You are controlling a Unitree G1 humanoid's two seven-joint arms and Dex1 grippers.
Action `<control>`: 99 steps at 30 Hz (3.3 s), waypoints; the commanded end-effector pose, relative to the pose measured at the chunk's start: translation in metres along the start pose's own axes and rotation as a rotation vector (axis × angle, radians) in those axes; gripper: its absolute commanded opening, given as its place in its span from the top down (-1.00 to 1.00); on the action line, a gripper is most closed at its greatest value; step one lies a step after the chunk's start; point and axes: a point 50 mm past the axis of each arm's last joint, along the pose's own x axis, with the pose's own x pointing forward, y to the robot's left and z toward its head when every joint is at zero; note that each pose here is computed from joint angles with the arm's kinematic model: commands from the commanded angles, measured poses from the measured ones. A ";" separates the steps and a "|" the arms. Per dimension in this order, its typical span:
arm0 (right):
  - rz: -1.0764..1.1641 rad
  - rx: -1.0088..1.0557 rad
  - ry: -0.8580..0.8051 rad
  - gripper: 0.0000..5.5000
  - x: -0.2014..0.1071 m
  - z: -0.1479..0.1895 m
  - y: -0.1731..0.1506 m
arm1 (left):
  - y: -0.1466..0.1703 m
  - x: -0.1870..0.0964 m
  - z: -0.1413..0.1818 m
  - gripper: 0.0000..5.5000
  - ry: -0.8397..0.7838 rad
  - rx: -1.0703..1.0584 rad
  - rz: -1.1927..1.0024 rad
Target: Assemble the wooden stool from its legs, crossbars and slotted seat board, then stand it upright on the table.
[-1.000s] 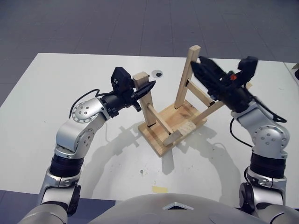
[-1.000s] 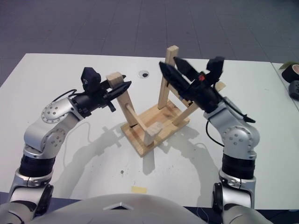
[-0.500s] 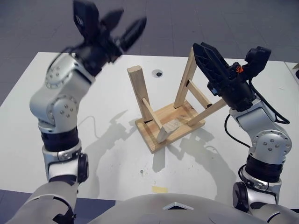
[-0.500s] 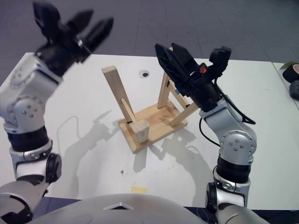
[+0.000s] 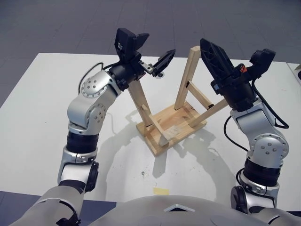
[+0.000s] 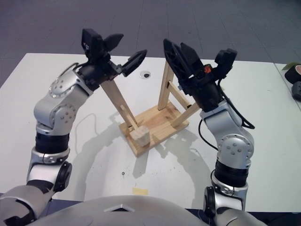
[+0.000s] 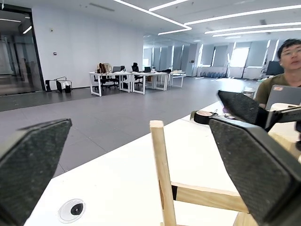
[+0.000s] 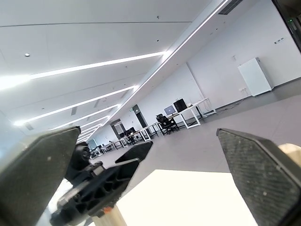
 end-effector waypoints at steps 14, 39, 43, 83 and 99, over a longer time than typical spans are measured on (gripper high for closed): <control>-0.017 -0.153 -0.429 -0.96 0.018 0.111 0.008 | 0.009 0.017 0.003 -0.96 0.016 -0.081 0.107; -0.329 -0.364 0.604 -0.96 -0.082 -0.047 -0.044 | 0.094 -0.053 0.038 -0.96 0.017 0.148 0.595; -0.271 -0.362 0.663 -0.96 -0.098 -0.048 -0.042 | 0.096 -0.079 0.019 -0.96 0.123 0.182 0.605; 0.361 -0.570 0.856 -0.96 -0.096 -0.081 -0.035 | 0.004 -0.116 -0.086 -0.96 0.649 0.302 -0.380; 0.278 -0.506 0.828 -0.96 -0.102 -0.067 -0.024 | 0.029 -0.118 -0.081 -0.96 0.640 0.352 -0.278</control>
